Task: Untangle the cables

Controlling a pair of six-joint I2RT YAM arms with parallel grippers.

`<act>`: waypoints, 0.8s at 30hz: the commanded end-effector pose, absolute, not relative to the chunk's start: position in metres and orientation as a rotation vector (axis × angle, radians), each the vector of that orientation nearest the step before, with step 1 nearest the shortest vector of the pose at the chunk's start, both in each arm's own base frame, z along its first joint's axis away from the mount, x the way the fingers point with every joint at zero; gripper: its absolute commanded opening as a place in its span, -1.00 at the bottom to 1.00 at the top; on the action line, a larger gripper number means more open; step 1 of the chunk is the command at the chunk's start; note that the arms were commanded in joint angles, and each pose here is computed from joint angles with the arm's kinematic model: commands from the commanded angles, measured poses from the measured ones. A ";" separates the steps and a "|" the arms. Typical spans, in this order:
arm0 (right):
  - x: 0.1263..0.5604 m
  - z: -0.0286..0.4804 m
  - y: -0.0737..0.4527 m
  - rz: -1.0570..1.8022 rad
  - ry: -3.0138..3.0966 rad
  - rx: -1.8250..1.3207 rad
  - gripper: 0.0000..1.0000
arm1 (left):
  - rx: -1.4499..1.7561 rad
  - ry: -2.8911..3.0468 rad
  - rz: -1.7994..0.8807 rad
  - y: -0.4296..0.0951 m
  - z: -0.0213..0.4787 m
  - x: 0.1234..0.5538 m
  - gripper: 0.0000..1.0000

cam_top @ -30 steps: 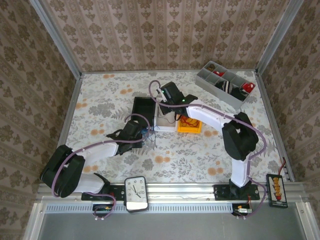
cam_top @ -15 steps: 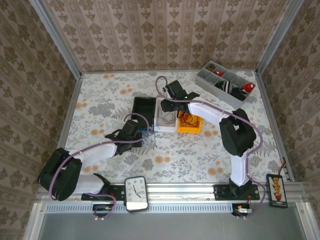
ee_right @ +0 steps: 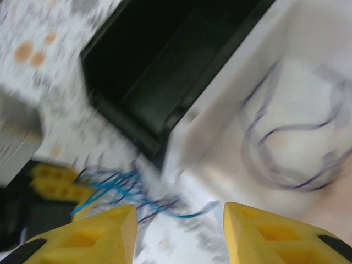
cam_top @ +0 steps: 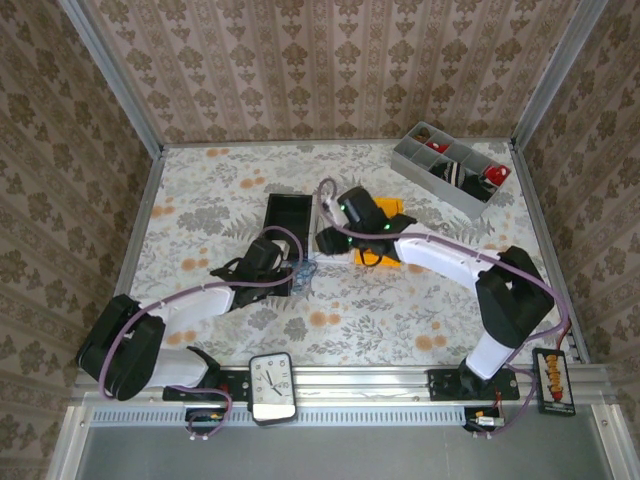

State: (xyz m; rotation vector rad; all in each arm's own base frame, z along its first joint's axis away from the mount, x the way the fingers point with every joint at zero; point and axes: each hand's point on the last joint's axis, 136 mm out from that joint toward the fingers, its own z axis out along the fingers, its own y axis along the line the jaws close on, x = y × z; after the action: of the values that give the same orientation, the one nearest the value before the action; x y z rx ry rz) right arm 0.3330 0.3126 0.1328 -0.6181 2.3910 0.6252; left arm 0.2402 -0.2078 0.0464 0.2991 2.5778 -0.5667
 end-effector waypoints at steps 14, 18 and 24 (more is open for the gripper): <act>0.277 0.057 0.341 0.838 2.597 -0.755 -0.19 | 0.333 2.618 -0.676 -0.210 0.037 0.228 -1.00; 0.282 0.050 0.345 0.842 2.605 -0.738 -0.18 | 0.257 2.672 -0.543 -0.190 0.025 0.230 -1.00; 0.293 0.054 0.344 0.809 2.581 -0.693 -0.16 | 0.218 2.738 -0.384 -0.168 0.016 0.226 -1.00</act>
State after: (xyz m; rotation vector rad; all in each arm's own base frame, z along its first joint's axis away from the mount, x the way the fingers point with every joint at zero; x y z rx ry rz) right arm 0.2799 0.3351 0.0413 -0.7268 2.6312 0.7955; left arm 0.2299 -0.1841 0.0238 0.2567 2.6823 -0.4956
